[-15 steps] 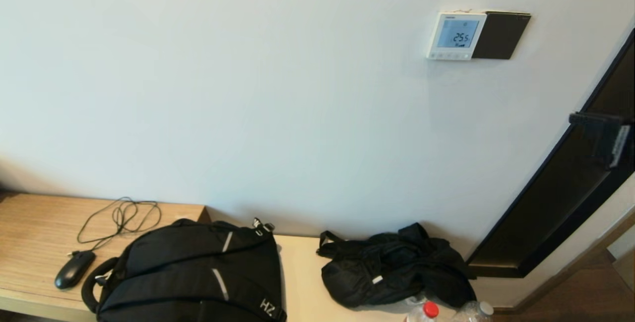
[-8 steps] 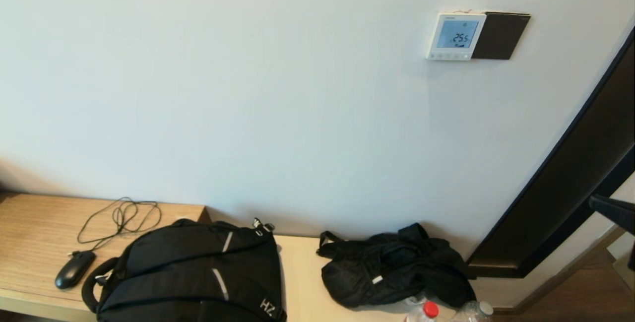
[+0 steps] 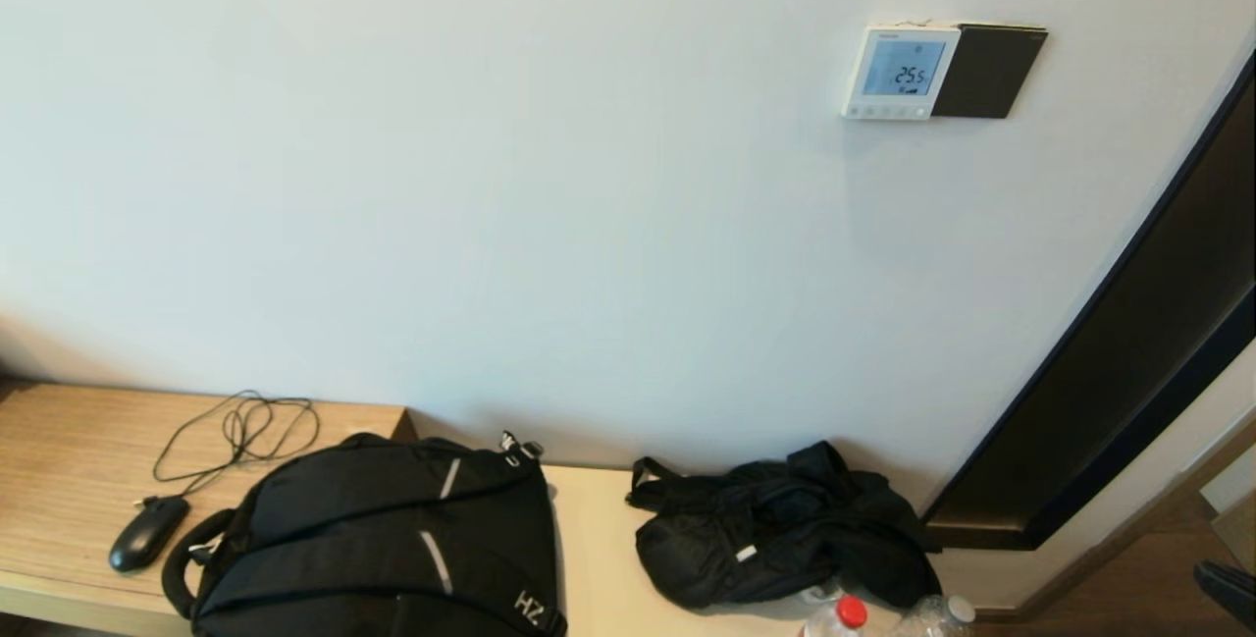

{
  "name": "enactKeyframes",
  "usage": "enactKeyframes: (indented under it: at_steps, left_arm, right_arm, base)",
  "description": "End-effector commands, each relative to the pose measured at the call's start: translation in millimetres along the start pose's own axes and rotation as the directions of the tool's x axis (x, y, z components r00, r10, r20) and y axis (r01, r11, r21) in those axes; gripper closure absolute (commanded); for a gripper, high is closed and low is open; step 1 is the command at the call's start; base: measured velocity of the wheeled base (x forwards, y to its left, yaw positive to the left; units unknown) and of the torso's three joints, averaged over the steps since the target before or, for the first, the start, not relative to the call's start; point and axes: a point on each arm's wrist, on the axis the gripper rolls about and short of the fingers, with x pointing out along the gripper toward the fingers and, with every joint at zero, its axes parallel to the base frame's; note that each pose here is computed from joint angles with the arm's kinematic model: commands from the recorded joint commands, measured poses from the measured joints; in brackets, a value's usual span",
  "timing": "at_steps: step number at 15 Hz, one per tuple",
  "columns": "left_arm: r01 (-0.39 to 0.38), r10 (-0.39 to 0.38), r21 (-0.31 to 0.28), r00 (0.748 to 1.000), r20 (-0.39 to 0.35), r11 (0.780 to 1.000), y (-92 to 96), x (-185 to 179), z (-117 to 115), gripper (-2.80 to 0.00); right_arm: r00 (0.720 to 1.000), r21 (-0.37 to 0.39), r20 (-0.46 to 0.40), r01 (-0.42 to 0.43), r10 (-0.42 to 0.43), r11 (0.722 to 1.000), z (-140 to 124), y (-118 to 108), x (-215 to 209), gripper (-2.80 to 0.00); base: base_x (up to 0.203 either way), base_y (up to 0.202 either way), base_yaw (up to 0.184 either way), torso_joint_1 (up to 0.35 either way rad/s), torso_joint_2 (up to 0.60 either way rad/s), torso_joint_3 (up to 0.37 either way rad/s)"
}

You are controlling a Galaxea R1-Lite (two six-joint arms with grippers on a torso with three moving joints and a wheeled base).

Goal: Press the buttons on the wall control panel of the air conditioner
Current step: Turn off the central air conditioner

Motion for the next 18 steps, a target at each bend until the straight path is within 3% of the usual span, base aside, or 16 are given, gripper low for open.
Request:
enactKeyframes:
  at_steps: [1, 9, 18]
  left_arm:
    - [-0.001, 0.001, -0.001, 1.0, 0.001, 1.0, 0.0, 0, 0, 0.0]
    - [-0.001, 0.001, -0.001, 1.0, 0.001, 1.0, 0.0, 0, 0, 0.0]
    - [-0.001, 0.001, 0.0, 1.0, 0.001, 1.0, 0.0, 0, 0, 0.0]
  right_arm:
    - [0.999, -0.003, 0.048, 0.003, -0.002, 1.0, -19, 2, -16, 0.0]
    - [0.999, 0.002, 0.05, 0.01, -0.01, 1.0, -74, 7, -30, 0.0]
    - [0.993, 0.0, 0.116, 0.028, -0.028, 1.0, -92, 8, -33, 0.0]
  base:
    - [0.0, 0.0, 0.0, 0.0, 0.0, 0.0]
    - [0.0, 0.0, 0.0, 0.0, 0.0, 0.0]
    - [0.0, 0.0, 0.0, 0.0, 0.0, 0.0]
